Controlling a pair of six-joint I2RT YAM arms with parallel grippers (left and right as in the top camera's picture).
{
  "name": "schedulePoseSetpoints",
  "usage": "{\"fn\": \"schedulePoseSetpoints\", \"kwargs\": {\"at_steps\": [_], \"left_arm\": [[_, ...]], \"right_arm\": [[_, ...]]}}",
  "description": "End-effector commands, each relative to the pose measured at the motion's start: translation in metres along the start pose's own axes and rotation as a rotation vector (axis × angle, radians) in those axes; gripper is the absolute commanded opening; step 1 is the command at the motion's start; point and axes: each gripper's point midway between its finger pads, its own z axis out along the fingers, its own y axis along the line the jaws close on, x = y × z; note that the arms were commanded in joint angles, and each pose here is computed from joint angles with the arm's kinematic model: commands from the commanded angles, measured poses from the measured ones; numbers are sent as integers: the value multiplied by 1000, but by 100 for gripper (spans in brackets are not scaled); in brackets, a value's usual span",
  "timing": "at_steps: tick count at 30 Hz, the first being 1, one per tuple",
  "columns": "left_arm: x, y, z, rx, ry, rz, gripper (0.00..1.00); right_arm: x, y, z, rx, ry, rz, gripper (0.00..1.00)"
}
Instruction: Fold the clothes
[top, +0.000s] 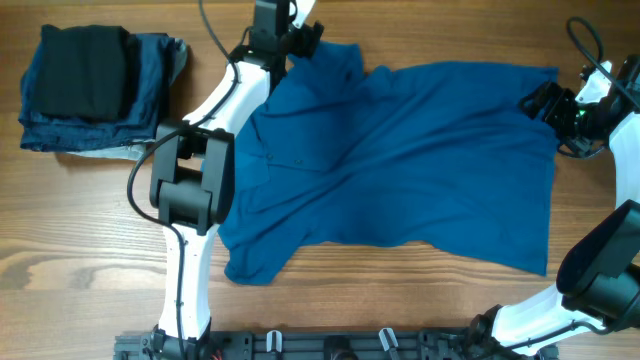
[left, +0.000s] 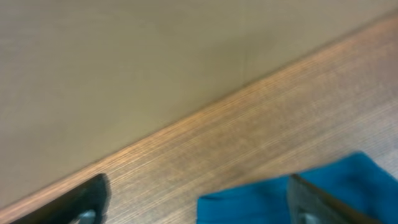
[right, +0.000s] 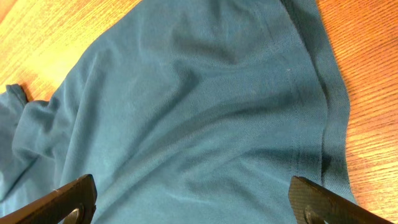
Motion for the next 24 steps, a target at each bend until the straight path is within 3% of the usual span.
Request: {"fn": "schedulePoseSetpoints", "kwargs": {"at_steps": [1, 3, 4, 5, 6, 11, 16, 19, 24], "left_arm": [[-39, 33, -17, 20, -60, -266, 99], [-63, 28, -38, 173, -54, -347, 83], [-75, 23, -51, 242, -39, -414, 55], [-80, 18, -59, 274, -18, -461, 13], [-77, 14, -61, 281, 6, -486, 4], [-25, -32, -85, 315, 349, -614, 4], [-30, -68, -94, 305, 404, -539, 4], [-13, -83, -80, 218, 433, -479, 4], [27, -98, -62, 201, 530, -493, 4]], "right_arm": [[-6, 6, -8, -19, -24, -3, 100], [-6, 6, -8, -18, -24, -3, 100], [-6, 6, -8, -19, -24, -3, 100], [-6, 6, -8, -19, -24, -3, 99], [-6, 6, -8, -19, -24, -3, 100], [-6, 6, -8, -19, -24, -3, 100], [-6, 6, -8, -19, -24, -3, 100], [-6, 6, -8, -19, -24, -3, 100], [-6, 6, -8, -19, -24, -3, 100]]}}
